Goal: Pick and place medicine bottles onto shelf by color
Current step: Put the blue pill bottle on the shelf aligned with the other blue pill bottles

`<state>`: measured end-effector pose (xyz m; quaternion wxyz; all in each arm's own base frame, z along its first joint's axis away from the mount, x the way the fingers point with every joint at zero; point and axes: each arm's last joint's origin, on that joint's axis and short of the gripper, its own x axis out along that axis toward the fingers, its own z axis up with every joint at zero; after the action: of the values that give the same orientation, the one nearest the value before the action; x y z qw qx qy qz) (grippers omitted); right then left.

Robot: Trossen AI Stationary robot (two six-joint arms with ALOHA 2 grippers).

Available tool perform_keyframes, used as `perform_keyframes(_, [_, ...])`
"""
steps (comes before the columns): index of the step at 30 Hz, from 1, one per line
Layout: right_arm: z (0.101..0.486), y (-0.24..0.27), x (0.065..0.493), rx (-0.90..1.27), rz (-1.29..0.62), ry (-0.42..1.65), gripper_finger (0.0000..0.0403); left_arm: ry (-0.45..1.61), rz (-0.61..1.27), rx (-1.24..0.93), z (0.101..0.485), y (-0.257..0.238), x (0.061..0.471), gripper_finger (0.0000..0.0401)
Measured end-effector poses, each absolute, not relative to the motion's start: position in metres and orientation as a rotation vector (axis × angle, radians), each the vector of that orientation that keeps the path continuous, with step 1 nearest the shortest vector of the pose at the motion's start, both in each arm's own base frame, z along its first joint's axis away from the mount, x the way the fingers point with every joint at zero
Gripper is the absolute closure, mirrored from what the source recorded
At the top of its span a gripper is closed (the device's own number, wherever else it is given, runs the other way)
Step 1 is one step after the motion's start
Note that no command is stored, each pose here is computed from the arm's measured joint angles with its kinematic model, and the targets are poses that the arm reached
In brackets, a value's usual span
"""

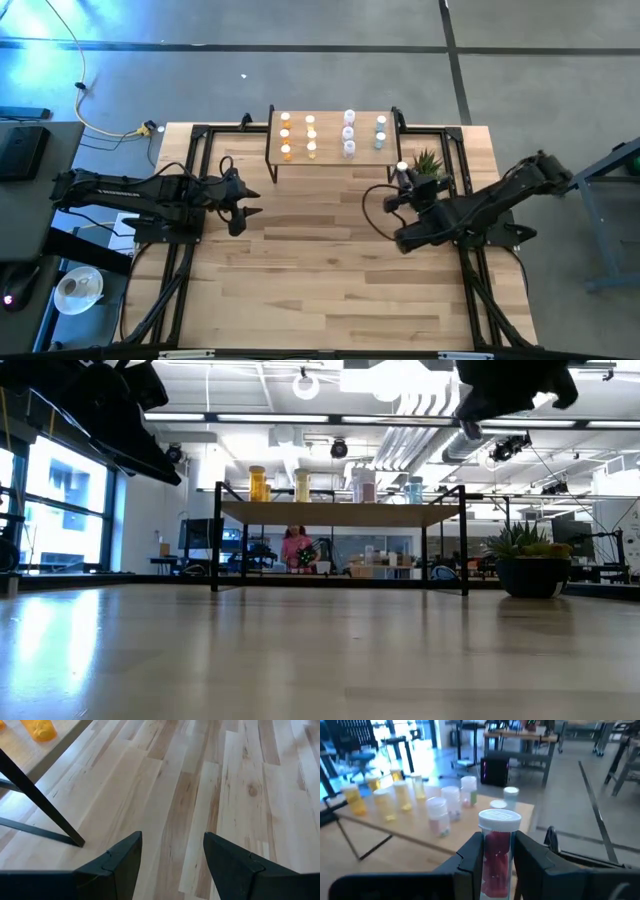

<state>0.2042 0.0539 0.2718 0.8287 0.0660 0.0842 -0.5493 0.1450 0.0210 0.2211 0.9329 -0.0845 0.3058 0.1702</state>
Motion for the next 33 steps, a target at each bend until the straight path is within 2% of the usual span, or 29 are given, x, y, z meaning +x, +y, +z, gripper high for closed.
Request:
perform_keyframes(9, [0.233,0.045,0.185,0.102,-1.176,-0.045,0.0327,0.608,0.347,-0.168,0.223,0.021,0.146,0.0200])
perform_keyframes(17, [0.208,0.041,0.186,0.170,-1.198,-0.117,0.0327,0.586,0.341,-0.158,0.224,0.021,0.147,0.0200])
perform_keyframes(27, [0.216,0.033,0.211,0.127,-1.274,-0.091,0.0327,0.572,0.327,-0.107,0.226,0.021,0.149,0.0200])
perform_keyframes(33, [0.224,0.026,0.226,0.116,-1.258,0.002,0.0327,0.567,0.317,-0.064,0.227,0.022,0.149,0.0200])
